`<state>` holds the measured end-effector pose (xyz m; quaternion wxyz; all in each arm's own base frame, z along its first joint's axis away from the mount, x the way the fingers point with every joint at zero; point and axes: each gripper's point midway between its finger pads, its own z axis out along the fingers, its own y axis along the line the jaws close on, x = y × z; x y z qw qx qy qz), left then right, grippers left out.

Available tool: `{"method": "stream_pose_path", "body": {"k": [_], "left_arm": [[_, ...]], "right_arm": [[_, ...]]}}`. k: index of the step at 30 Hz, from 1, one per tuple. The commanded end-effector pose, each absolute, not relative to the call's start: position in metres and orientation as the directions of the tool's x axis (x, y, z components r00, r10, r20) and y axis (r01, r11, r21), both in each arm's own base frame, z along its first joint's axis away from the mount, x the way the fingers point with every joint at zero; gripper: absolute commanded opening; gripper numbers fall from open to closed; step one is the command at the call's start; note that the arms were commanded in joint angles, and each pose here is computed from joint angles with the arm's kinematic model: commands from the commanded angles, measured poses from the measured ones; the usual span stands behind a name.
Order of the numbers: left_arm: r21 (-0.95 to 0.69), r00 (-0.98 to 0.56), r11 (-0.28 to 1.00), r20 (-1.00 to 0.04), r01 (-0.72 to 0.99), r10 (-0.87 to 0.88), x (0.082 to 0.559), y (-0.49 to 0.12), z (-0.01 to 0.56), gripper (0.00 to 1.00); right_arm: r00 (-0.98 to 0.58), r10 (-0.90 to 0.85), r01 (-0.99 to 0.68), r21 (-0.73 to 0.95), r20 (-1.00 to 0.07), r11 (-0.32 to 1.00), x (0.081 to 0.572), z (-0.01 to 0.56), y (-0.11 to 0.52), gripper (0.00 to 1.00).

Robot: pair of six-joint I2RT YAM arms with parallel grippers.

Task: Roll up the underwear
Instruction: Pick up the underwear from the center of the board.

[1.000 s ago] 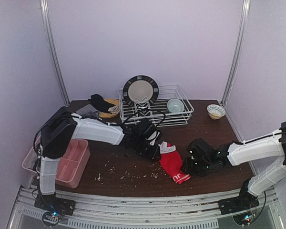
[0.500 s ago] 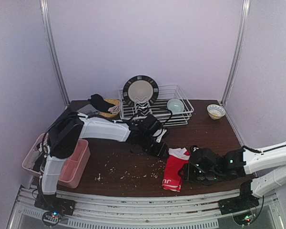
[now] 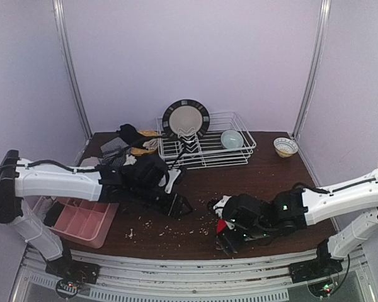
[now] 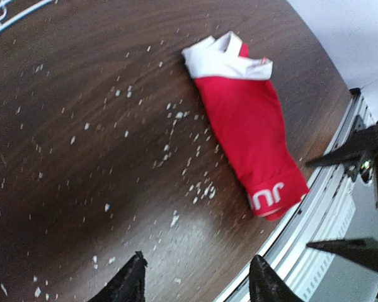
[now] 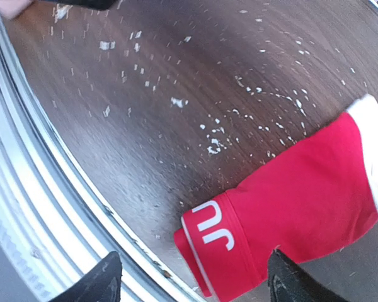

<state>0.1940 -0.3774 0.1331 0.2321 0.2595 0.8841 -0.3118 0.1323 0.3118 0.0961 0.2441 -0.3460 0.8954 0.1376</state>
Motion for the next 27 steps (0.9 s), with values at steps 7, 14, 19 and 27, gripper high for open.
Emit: {"method": "stream_pose_path", "body": {"k": [7,14,19,27], "left_arm": [[-0.414,-0.798,0.766,-0.566,0.491,0.206,0.175,-0.314,0.104,0.54],[-0.422,-0.803,0.764,-0.560,0.487,0.203,0.169,-0.309,0.097,0.54],[-0.426,-0.806,0.761,-0.555,0.489,0.207,0.165,-0.312,0.094,0.54],[-0.417,-0.813,0.776,-0.547,0.473,0.201,0.161,-0.306,0.087,0.53]], "right_arm": [[-0.473,-0.819,-0.819,-0.180,-0.326,0.545,0.130,0.053,0.292,0.80],[-0.571,-0.760,-0.798,-0.004,-0.311,0.602,0.109,0.035,0.312,0.80],[-0.665,-0.681,-0.736,0.119,-0.304,0.666,0.102,0.028,0.339,0.80],[-0.677,-0.633,-0.716,0.138,-0.375,0.684,0.115,0.053,0.377,0.79]]}}
